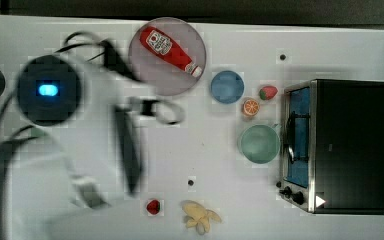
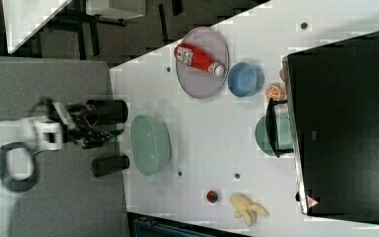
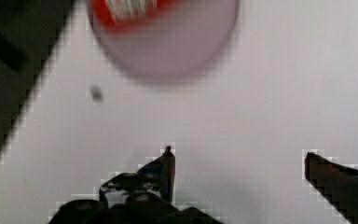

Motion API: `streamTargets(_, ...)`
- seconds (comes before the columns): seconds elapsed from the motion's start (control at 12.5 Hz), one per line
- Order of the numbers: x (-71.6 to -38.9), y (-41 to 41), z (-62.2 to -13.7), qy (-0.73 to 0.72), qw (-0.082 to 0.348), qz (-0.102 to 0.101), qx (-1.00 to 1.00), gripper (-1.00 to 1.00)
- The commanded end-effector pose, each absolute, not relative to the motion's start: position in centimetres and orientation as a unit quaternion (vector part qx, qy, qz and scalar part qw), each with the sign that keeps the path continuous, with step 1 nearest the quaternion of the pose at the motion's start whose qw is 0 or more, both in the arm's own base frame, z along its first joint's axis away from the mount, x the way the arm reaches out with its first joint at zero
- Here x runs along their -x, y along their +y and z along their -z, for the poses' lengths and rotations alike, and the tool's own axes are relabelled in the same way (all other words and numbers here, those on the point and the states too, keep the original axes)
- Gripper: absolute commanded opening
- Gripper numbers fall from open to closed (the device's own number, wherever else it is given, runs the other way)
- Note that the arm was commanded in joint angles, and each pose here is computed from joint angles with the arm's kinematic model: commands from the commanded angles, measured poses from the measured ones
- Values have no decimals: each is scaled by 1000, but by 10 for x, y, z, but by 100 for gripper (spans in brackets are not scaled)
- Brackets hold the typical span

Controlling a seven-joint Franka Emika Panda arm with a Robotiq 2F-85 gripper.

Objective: Drag strainer right to left.

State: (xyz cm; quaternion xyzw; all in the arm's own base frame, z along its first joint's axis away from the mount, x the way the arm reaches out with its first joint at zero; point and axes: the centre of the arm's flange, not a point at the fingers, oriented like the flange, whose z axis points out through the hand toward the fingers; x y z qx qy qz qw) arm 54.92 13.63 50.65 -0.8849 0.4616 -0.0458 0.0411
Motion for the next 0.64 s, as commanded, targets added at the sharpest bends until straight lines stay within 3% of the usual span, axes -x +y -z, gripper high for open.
streamTargets(0.08, -532, 17, -525, 378, 5, 18, 926, 100)
streamTargets(0.32, -501, -34, -553, 394, 12, -15, 919, 100)
streamTargets(0.64, -484, -63, -575, 380, -32, 22, 924, 100)
